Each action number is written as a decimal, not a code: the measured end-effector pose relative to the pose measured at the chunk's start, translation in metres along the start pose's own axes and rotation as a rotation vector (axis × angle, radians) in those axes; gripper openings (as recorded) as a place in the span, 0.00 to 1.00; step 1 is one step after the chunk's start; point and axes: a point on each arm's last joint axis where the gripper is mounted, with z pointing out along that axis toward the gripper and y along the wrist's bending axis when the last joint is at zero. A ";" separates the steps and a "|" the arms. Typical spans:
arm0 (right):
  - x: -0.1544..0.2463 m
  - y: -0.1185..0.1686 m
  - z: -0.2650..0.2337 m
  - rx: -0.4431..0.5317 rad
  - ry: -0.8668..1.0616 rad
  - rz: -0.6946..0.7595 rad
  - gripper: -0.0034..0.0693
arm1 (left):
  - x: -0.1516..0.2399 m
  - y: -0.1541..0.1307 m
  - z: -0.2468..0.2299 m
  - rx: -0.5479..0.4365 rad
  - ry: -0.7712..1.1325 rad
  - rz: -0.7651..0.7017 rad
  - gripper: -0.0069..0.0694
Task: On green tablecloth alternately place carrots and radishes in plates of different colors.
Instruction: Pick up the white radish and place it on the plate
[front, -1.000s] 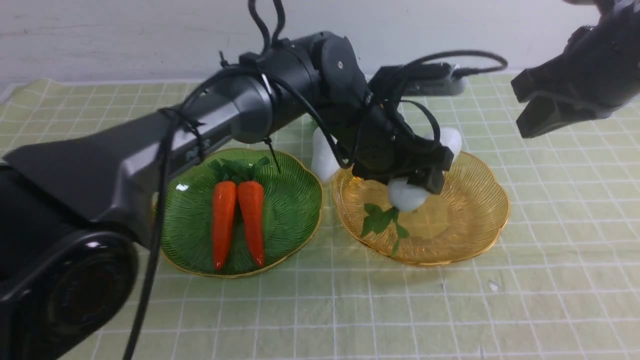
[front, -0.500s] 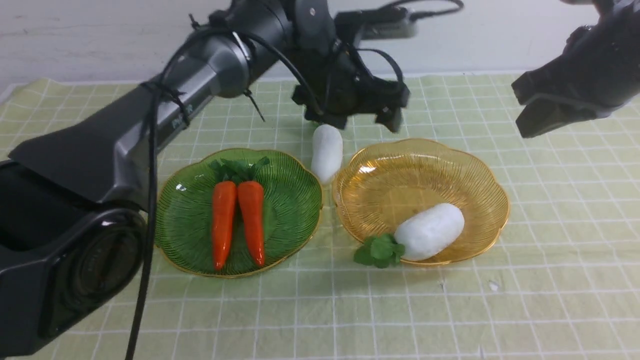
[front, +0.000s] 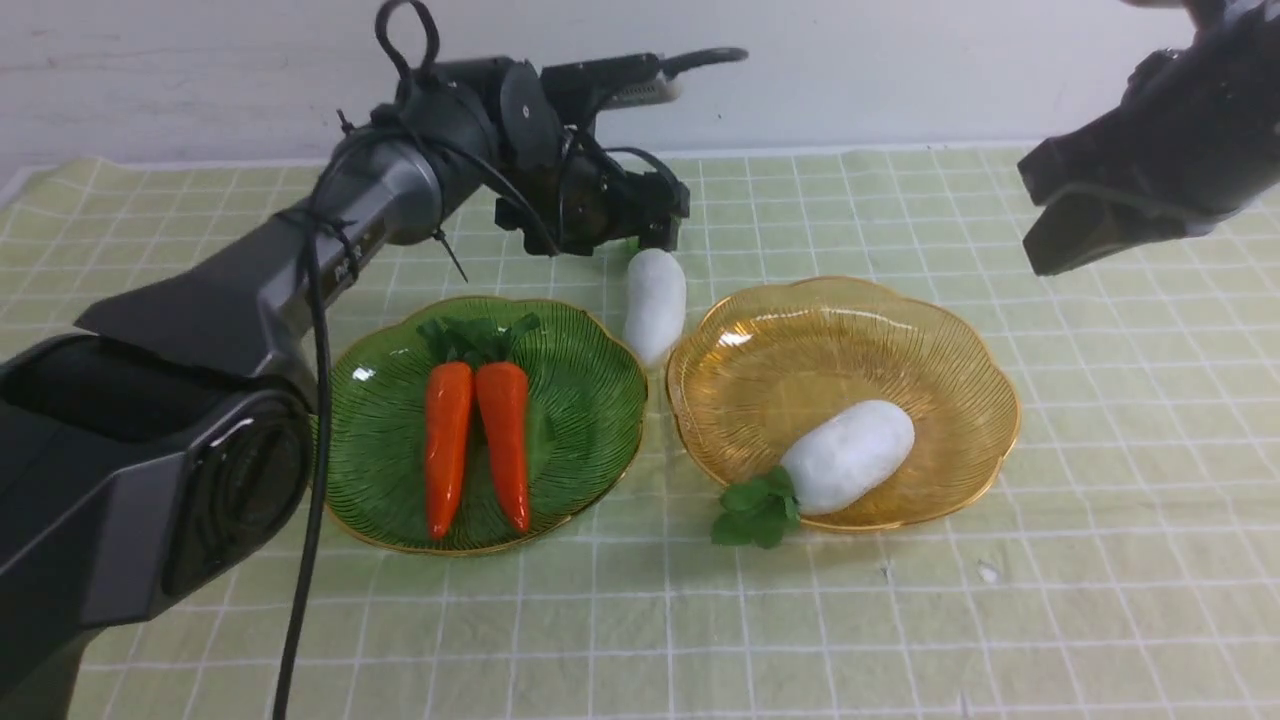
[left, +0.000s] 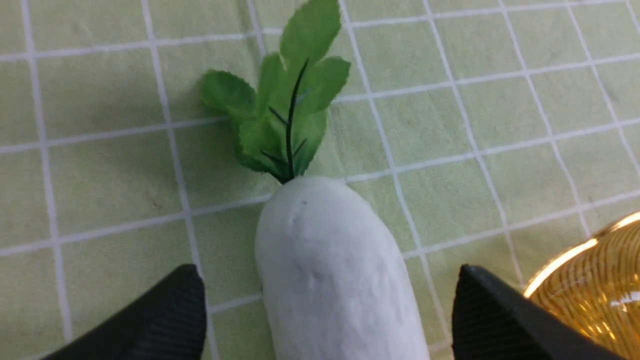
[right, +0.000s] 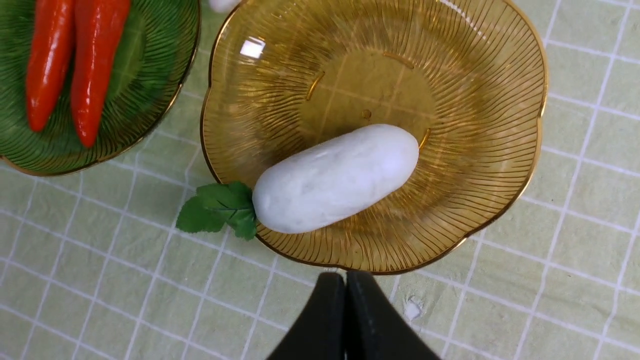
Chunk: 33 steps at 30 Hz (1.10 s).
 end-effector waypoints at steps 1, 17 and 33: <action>0.000 0.000 0.000 0.000 0.000 0.000 0.03 | 0.001 0.000 0.002 0.000 0.002 -0.002 0.88; 0.000 0.000 0.000 -0.001 0.000 0.001 0.03 | 0.021 0.006 0.032 -0.002 0.058 -0.009 0.84; 0.000 0.002 -0.001 -0.019 -0.007 0.009 0.03 | -0.043 -0.028 -0.067 0.075 0.012 0.069 0.76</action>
